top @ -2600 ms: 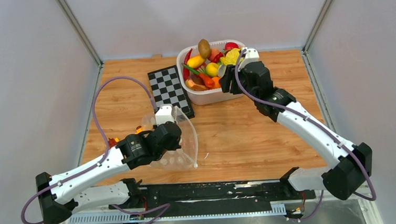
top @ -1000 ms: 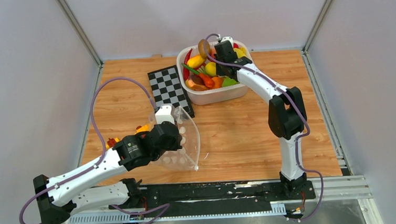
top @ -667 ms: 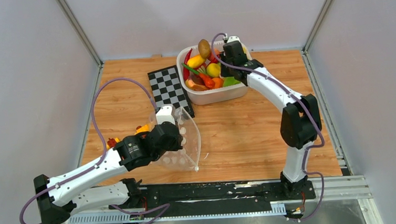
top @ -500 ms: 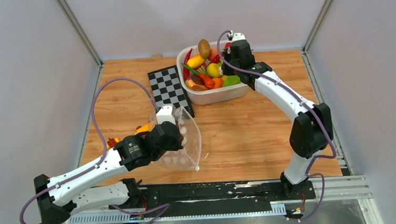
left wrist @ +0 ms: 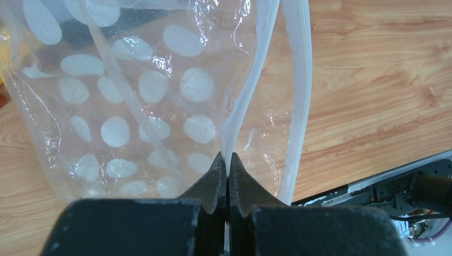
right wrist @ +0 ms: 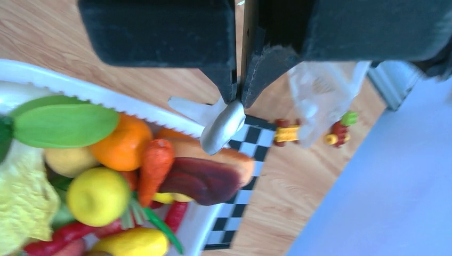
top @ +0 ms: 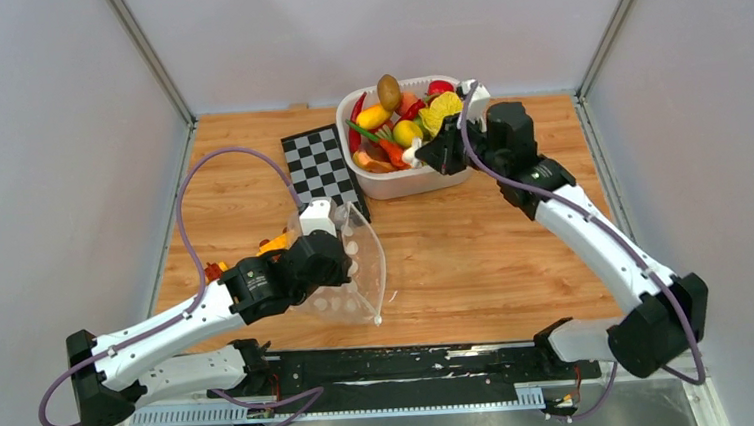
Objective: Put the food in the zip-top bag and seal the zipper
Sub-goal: Place the fake vegetable in the zipper food storage bag.
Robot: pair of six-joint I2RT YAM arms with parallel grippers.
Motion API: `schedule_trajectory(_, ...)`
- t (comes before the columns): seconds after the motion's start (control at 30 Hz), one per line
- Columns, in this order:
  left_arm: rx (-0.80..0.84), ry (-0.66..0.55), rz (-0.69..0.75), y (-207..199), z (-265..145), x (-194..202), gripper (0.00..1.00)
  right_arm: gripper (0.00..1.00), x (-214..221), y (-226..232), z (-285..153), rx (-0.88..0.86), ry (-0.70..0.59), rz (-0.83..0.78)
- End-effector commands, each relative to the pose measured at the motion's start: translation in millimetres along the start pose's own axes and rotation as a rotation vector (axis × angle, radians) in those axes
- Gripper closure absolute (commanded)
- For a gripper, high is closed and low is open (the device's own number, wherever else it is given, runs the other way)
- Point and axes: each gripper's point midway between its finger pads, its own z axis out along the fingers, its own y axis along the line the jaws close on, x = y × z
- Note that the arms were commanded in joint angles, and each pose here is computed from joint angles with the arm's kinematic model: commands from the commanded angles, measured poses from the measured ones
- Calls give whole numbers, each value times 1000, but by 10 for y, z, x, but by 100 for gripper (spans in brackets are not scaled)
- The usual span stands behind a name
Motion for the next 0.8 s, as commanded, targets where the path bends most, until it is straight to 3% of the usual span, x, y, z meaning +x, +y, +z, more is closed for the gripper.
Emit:
schedule_trajectory(0.0, 54, -40, -30, -147, -19, -143, 100, 100, -46, 536, -355, -254, -53, 8)
schedule_trajectory(0.4, 129, -32, -61, -361, 21, -177, 100, 100, 705, 1322, -1141, -665, 27, -17)
schedule_trajectory(0.77, 173, -18, -62, -515, 3, -233, 100, 100, 928, 1440, -1242, -710, 93, -83)
